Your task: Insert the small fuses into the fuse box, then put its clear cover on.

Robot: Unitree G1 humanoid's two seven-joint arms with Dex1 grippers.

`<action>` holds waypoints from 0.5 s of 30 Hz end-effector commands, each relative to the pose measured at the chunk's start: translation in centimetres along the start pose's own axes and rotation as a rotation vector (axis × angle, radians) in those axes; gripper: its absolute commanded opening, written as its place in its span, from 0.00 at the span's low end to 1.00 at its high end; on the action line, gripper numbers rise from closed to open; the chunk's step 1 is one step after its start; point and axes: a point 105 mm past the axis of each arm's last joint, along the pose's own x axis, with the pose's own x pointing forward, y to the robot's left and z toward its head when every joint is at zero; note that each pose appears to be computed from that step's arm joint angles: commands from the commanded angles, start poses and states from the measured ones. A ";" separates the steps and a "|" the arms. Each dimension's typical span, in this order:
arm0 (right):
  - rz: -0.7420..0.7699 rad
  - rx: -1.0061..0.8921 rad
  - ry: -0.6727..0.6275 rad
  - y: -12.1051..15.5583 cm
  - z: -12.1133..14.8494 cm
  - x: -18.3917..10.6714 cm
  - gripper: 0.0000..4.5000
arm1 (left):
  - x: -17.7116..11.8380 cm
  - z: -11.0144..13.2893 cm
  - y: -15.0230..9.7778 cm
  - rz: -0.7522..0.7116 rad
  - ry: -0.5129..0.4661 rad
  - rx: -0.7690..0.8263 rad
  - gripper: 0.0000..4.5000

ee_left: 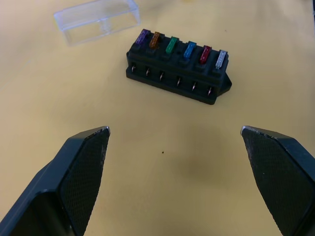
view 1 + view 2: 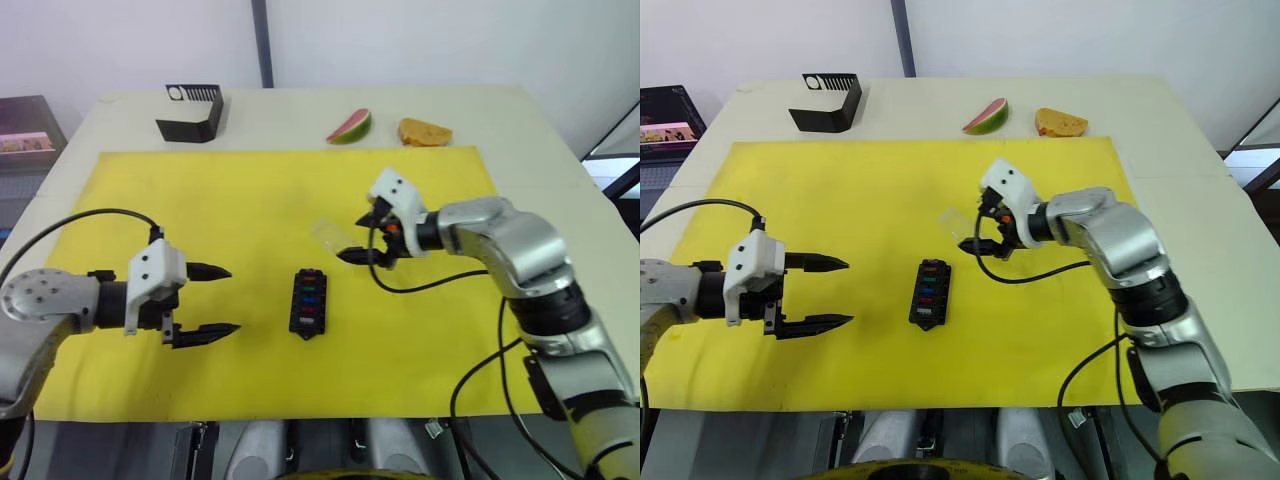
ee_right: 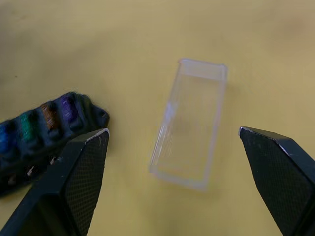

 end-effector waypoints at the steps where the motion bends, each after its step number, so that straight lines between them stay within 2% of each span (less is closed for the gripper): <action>1: -0.044 -0.002 0.018 -0.2 0.8 1.0 0.99 | 0.2 0.2 0.0 0.008 -0.003 0.037 1.00; 8: -0.043 -0.006 0.073 0.5 0.0 2.4 0.99 | 0.4 0.2 -0.8 0.015 -0.018 0.033 1.00; 11: -0.054 -0.009 0.078 0.4 -0.1 2.6 0.79 | 0.6 0.1 -1.3 0.018 -0.022 0.022 1.00; 15: -0.058 -0.018 0.070 0.4 0.2 2.6 0.38 | 1.1 0.0 -2.6 0.014 -0.038 -0.018 1.00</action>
